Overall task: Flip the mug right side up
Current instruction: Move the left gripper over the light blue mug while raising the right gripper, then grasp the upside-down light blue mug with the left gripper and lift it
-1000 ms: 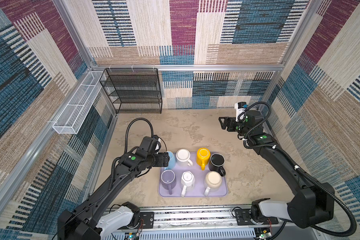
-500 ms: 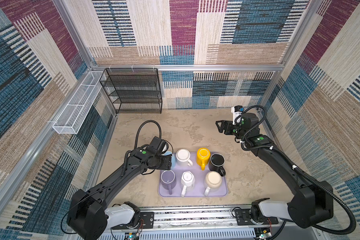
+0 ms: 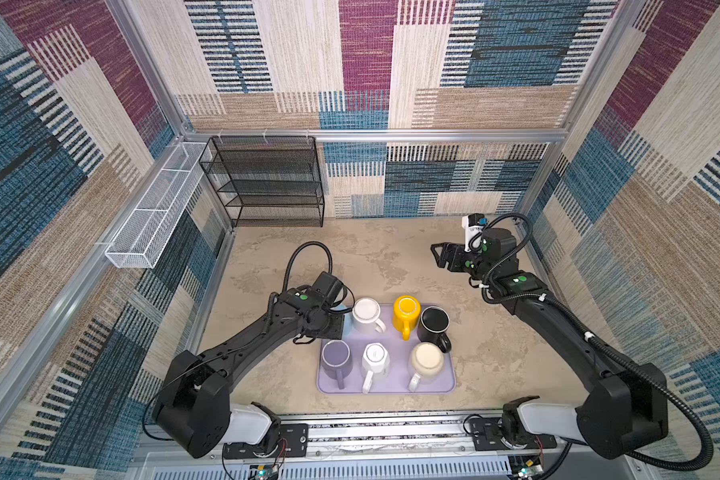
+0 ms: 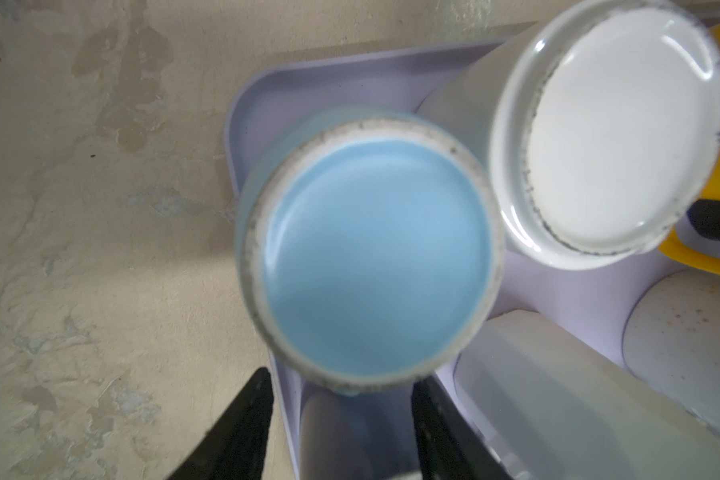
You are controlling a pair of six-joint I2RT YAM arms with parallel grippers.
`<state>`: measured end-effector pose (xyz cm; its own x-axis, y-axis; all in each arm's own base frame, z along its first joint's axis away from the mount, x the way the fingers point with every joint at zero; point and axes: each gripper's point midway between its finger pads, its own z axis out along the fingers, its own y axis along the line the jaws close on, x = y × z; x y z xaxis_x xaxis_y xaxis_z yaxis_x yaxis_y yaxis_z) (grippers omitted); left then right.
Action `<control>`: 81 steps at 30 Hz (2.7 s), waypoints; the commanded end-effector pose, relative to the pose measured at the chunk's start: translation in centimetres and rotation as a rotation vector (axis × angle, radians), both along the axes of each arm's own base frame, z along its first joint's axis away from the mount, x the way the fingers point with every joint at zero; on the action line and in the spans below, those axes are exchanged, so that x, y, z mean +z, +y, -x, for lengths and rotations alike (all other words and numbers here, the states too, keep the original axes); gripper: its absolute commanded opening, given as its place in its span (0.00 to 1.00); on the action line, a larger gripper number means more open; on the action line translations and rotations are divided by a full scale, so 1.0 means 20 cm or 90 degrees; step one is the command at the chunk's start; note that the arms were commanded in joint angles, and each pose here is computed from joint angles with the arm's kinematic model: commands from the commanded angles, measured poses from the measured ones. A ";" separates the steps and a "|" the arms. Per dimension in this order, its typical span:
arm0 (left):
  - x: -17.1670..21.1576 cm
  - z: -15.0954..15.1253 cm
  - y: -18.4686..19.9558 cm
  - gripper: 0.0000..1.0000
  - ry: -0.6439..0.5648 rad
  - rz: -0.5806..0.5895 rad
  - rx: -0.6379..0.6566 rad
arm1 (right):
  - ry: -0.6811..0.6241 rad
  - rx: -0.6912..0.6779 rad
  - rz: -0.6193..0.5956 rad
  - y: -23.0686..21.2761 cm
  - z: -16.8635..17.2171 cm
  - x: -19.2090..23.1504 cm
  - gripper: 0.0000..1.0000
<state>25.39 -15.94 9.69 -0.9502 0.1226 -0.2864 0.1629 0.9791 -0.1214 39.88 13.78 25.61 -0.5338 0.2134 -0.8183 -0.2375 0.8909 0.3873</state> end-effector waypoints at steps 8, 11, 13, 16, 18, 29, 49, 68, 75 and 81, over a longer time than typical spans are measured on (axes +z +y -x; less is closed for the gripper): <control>-0.03 -0.07 -0.01 0.44 -0.007 -0.032 0.012 | -0.016 -0.006 -0.001 0.00 -0.01 0.01 0.86; -0.04 -0.08 -0.01 0.43 -0.007 -0.039 0.013 | -0.016 -0.003 -0.002 0.00 -0.01 0.00 0.86; -0.05 -0.09 -0.01 0.42 -0.005 -0.046 0.015 | -0.013 -0.003 -0.002 0.00 -0.02 -0.01 0.86; -0.07 -0.09 -0.01 0.41 -0.001 -0.057 0.016 | -0.010 -0.001 -0.001 0.00 -0.02 -0.02 0.86; -0.09 -0.09 -0.01 0.39 0.001 -0.062 0.016 | -0.009 0.001 -0.001 0.01 -0.02 -0.02 0.86; -0.10 -0.11 -0.03 0.31 0.001 -0.068 0.021 | -0.004 0.006 -0.002 0.01 -0.02 -0.05 0.85; -0.10 -0.14 -0.06 0.00 0.001 -0.060 0.022 | -0.002 0.016 -0.011 0.02 0.01 -0.08 0.84; 0.05 -0.21 -0.04 0.00 -0.057 -0.067 0.030 | 0.010 0.040 -0.037 0.07 0.00 -0.13 0.84; 0.09 -0.22 -0.04 0.00 -0.071 -0.065 0.013 | 0.012 0.055 -0.057 0.10 0.01 -0.15 0.84; 0.15 -0.23 -0.04 0.00 -0.082 -0.027 0.010 | 0.025 0.088 -0.085 0.16 0.03 -0.19 0.83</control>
<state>29.38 -16.38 11.56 -0.9256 0.1182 -0.3595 0.1391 0.9897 -0.0327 39.08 15.98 20.84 -0.6145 0.2236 -0.7566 -0.2924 0.8262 0.4816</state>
